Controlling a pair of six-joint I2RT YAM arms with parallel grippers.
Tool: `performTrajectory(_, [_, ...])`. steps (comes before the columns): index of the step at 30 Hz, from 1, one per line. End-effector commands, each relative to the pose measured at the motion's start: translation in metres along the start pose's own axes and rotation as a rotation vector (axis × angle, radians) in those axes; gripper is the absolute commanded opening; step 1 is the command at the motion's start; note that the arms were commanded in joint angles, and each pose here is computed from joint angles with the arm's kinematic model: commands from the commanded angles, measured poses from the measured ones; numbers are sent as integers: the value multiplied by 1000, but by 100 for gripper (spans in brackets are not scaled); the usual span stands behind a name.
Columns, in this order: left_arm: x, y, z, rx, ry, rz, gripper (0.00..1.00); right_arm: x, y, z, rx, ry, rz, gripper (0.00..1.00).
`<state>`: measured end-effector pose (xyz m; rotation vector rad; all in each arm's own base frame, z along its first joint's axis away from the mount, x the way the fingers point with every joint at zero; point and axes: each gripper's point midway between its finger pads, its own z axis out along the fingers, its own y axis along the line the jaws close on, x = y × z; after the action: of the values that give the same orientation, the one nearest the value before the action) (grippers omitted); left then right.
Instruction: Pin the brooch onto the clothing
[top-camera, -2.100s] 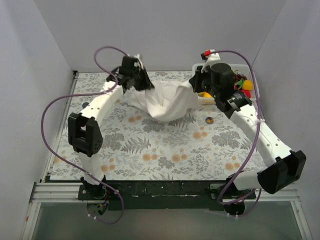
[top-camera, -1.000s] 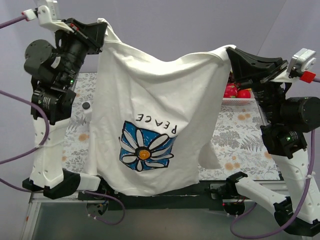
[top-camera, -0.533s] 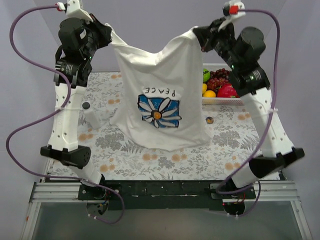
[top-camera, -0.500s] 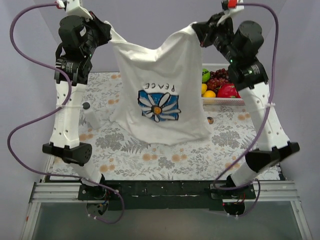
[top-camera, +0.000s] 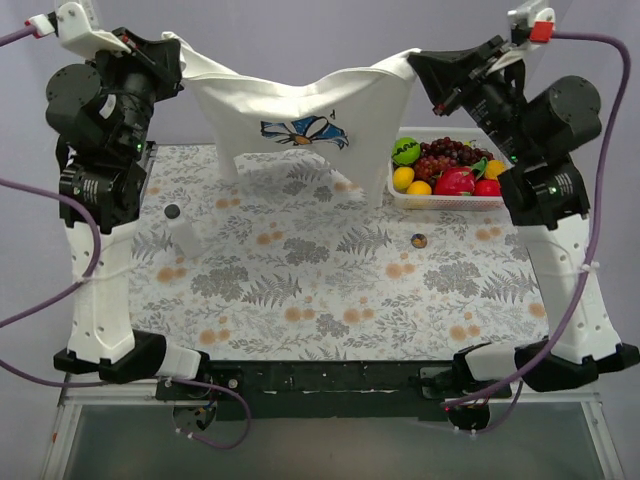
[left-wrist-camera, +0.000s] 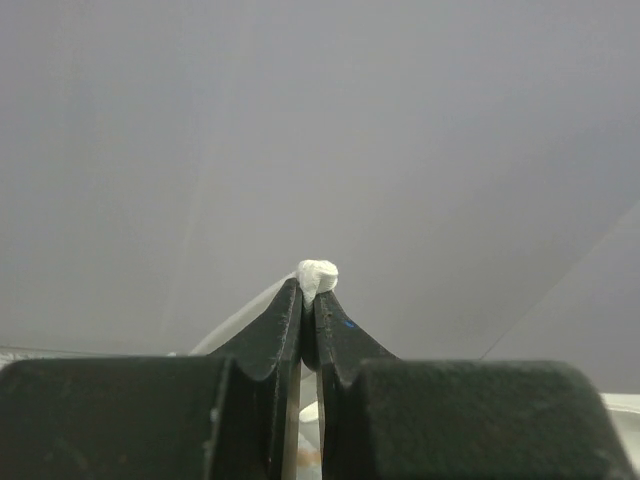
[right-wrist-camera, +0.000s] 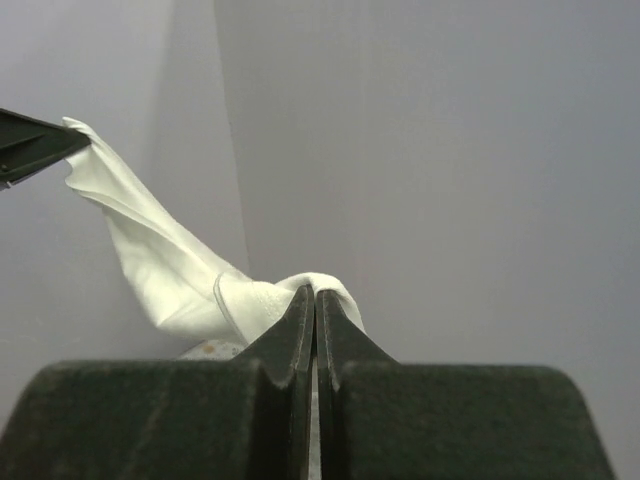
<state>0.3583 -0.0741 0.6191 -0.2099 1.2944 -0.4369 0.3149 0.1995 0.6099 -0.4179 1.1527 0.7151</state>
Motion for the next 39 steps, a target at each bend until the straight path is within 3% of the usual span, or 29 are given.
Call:
performTrajectory(1, [-30,-11,-28,44,-67,-11,0,-53,27,-22,-77,-156,-50,1])
performTrajectory(5, [-39,-23,-48,105,-80,-34,0,-63,37,-38,-93,-178,-58,1])
performTrajectory(11, [-36,-20,-44,84,-66,-30,0,-60,32,-37,-65,-169,-62,1])
performTrajectory(19, [17,-3,1,11,93,-21,0,-10,0,-5,10,-40,-42,1])
performTrajectory(24, [42,21,23,-92,118,-9,0,30,-21,22,31,41,-11,1])
performTrajectory(28, [58,34,48,-138,133,0,0,36,-36,42,22,50,22,1])
performTrajectory(34, [18,30,51,-144,1,-7,0,-6,-35,50,-16,-57,63,1])
performTrajectory(39, [-35,12,15,-80,-140,-31,0,-41,-15,26,-46,-157,36,1])
